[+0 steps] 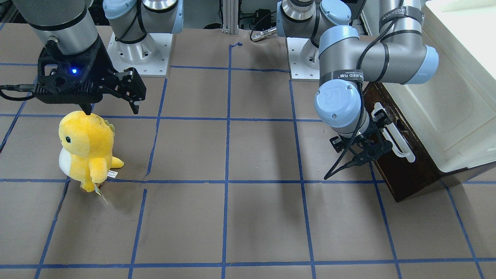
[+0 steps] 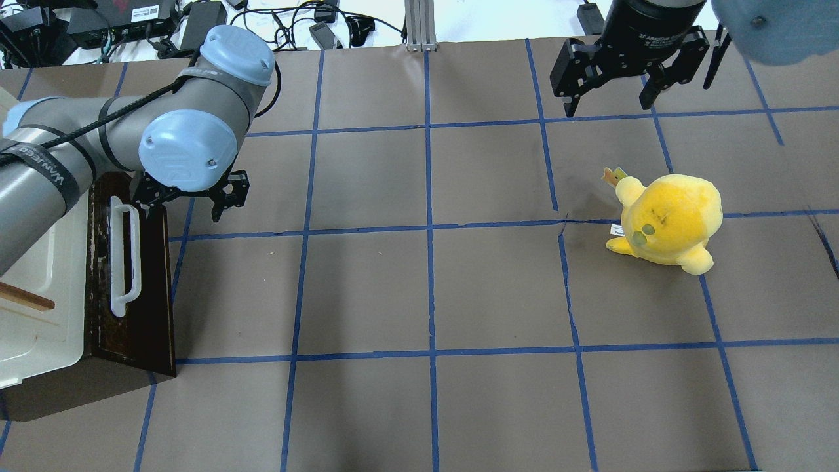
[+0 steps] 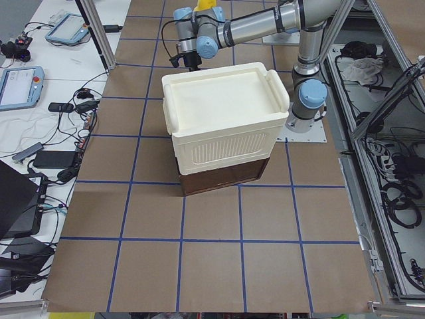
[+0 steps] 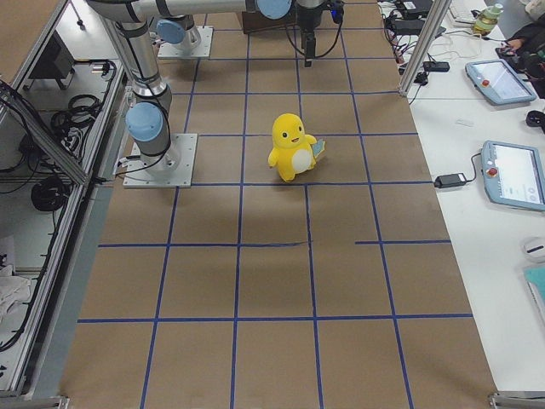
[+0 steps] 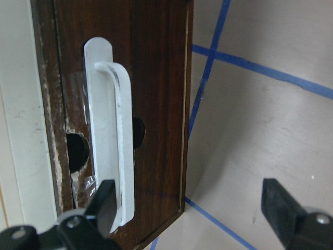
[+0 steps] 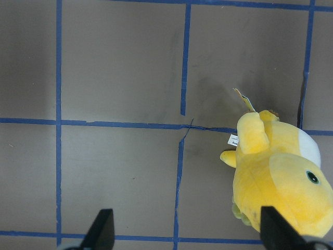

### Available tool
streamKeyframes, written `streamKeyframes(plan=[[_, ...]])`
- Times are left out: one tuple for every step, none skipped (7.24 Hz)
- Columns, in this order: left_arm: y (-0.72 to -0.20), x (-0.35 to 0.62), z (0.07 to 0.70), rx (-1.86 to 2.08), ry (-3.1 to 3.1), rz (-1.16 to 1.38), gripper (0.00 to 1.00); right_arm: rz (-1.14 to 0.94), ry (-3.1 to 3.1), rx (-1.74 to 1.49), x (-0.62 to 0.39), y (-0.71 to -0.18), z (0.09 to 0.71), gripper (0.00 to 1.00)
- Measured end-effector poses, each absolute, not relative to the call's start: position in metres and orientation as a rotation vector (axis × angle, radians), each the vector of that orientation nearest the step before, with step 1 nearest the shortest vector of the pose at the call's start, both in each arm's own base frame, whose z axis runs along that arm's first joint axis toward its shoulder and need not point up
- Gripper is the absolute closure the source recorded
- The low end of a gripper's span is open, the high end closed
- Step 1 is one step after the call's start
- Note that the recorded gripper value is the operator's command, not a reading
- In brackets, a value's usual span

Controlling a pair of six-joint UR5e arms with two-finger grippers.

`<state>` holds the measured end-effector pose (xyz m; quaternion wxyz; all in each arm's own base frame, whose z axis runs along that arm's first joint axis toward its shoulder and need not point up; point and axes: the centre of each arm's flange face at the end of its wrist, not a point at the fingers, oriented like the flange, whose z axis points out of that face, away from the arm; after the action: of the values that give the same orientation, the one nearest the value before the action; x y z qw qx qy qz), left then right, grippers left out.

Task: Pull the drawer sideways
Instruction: 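Move the left gripper down to the white drawer handle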

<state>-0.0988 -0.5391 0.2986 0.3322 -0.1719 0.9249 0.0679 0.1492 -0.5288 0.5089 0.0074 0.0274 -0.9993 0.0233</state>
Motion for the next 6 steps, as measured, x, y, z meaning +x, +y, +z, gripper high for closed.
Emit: streamKeyframes(plan=[[-0.541, -0.098, 0.287, -0.46, 2.396, 0.189, 0.0, 0.073, -3.125, 0.086, 0.149, -0.529, 0.509, 0.0], [-0.544, -0.095, 0.28, -0.445, 2.353, 0.183, 0.0, 0.073, -3.125, 0.086, 0.149, -0.529, 0.509, 0.0], [-0.547, -0.09, 0.273, -0.415, 2.29, 0.173, 0.0, 0.073, -3.125, 0.086, 0.149, -0.529, 0.509, 0.0], [-0.548, -0.086, 0.264, -0.404, 2.246, 0.173, 0.0, 0.073, -3.125, 0.087, 0.149, -0.529, 0.509, 0.0], [-0.547, -0.083, 0.252, -0.414, 2.219, 0.183, 0.0, 0.073, -3.125, 0.086, 0.149, -0.529, 0.509, 0.0], [-0.544, -0.081, 0.242, -0.421, 2.203, 0.195, 0.06, 0.073, -3.125, 0.086, 0.149, -0.529, 0.509, 0.0]])
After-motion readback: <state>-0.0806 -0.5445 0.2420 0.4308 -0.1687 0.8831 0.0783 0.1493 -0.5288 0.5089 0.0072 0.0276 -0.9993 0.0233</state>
